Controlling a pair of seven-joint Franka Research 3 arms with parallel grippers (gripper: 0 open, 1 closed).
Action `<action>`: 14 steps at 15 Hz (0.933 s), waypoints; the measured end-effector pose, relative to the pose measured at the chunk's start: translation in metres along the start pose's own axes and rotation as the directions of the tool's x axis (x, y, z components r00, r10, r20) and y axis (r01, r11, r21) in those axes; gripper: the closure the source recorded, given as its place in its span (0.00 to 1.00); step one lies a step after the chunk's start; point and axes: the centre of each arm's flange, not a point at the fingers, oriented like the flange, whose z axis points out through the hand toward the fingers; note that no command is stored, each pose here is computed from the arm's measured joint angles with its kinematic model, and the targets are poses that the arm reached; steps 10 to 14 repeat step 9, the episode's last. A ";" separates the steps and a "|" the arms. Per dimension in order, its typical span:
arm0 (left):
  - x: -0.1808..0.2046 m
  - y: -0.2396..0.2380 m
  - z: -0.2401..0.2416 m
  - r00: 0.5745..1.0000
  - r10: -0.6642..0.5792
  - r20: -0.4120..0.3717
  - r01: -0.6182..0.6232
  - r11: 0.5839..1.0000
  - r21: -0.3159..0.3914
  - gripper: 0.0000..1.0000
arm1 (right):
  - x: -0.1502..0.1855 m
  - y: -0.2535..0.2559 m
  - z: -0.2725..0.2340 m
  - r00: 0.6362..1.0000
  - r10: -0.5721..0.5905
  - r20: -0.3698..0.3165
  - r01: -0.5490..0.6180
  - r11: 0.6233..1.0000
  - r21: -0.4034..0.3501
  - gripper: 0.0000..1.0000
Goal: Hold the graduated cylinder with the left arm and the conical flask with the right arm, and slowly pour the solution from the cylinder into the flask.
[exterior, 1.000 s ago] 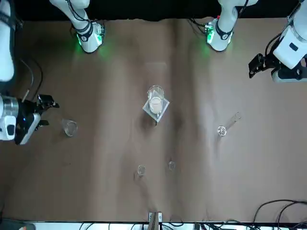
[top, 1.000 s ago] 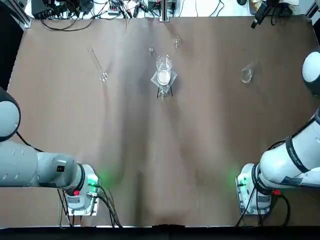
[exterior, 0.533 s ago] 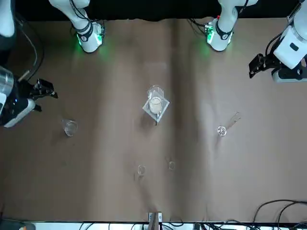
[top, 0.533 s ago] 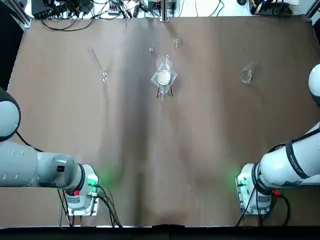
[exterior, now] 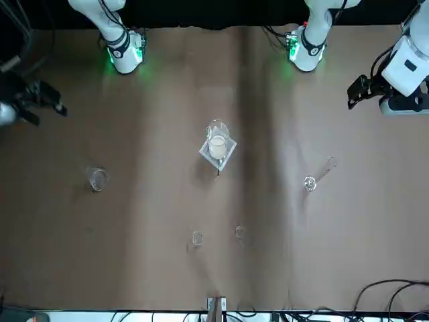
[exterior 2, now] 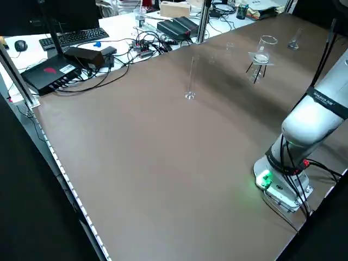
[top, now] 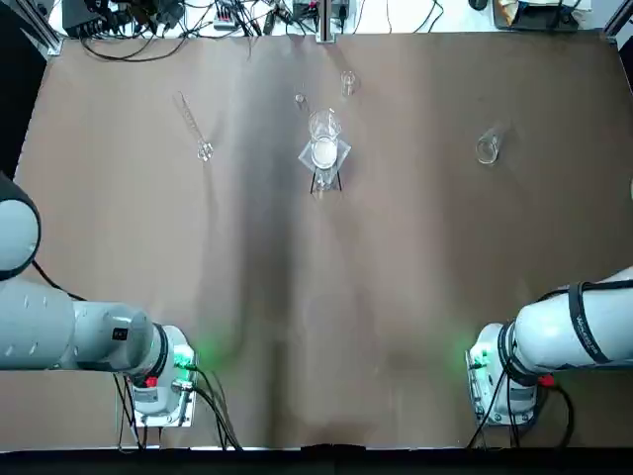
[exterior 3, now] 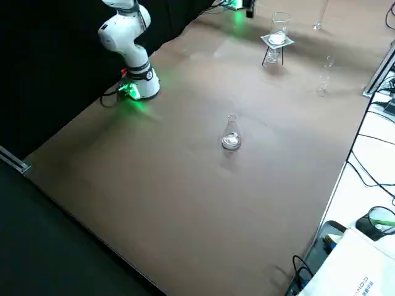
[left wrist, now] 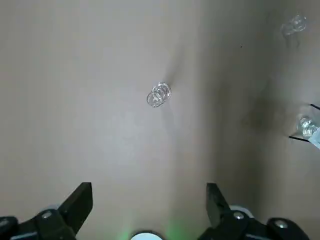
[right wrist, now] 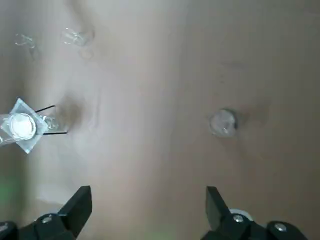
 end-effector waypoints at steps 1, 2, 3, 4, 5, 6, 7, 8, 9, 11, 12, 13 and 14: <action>0.000 0.001 0.000 1.000 0.001 0.000 -0.001 1.000 0.000 0.00 | -0.017 0.001 -0.011 1.000 0.018 -0.004 -0.018 1.000 -0.023 0.00; 0.000 0.001 0.000 1.000 0.001 0.000 -0.001 1.000 0.000 0.00 | -0.021 -0.001 -0.009 1.000 0.017 0.002 -0.017 0.999 -0.027 0.00; 0.000 0.001 0.000 1.000 0.001 0.000 -0.001 1.000 0.000 0.00 | -0.022 -0.004 -0.004 1.000 0.013 0.004 -0.012 0.999 -0.031 0.00; 0.000 0.001 0.000 1.000 0.000 0.000 0.000 1.000 0.000 0.00 | -0.020 -0.007 0.005 1.000 0.007 0.005 -0.007 0.999 -0.035 0.00; 0.000 0.001 0.000 1.000 0.000 0.000 0.000 1.000 0.000 0.00 | -0.017 -0.010 0.015 1.000 0.001 0.009 -0.001 0.999 -0.039 0.00; 0.000 0.001 0.000 1.000 -0.001 0.000 0.001 1.000 0.000 0.00 | -0.015 -0.011 0.026 1.000 -0.003 0.017 0.003 0.999 -0.046 0.00; 0.000 0.001 0.000 1.000 -0.001 0.000 0.001 1.000 0.000 0.00 | -0.014 -0.012 0.034 1.000 -0.006 0.024 0.007 0.998 -0.058 0.00; 0.000 0.001 0.000 1.000 -0.002 0.000 0.002 1.000 0.000 0.00 | -0.014 -0.012 0.039 0.999 -0.008 0.034 0.010 0.997 -0.071 0.00; 0.000 0.000 0.000 1.000 -0.003 0.000 0.003 1.000 0.000 0.00 | -0.014 -0.011 0.041 0.999 -0.006 0.039 0.009 0.997 -0.078 0.00; 0.000 0.000 0.000 1.000 -0.003 0.000 0.003 1.000 0.000 0.00 | -0.014 -0.011 0.041 0.999 -0.006 0.039 0.009 0.997 -0.078 0.00; 0.000 0.000 0.000 1.000 -0.003 0.000 0.003 1.000 0.000 0.00 | -0.014 -0.011 0.041 0.999 -0.006 0.039 0.009 0.997 -0.078 0.00; 0.000 0.000 0.000 1.000 -0.003 0.000 0.003 1.000 0.000 0.00 | -0.014 -0.011 0.041 0.999 -0.006 0.039 0.009 0.997 -0.078 0.00; 0.000 0.000 0.000 1.000 -0.003 0.000 0.003 1.000 0.000 0.00 | -0.014 -0.011 0.041 0.999 -0.006 0.039 0.009 0.997 -0.078 0.00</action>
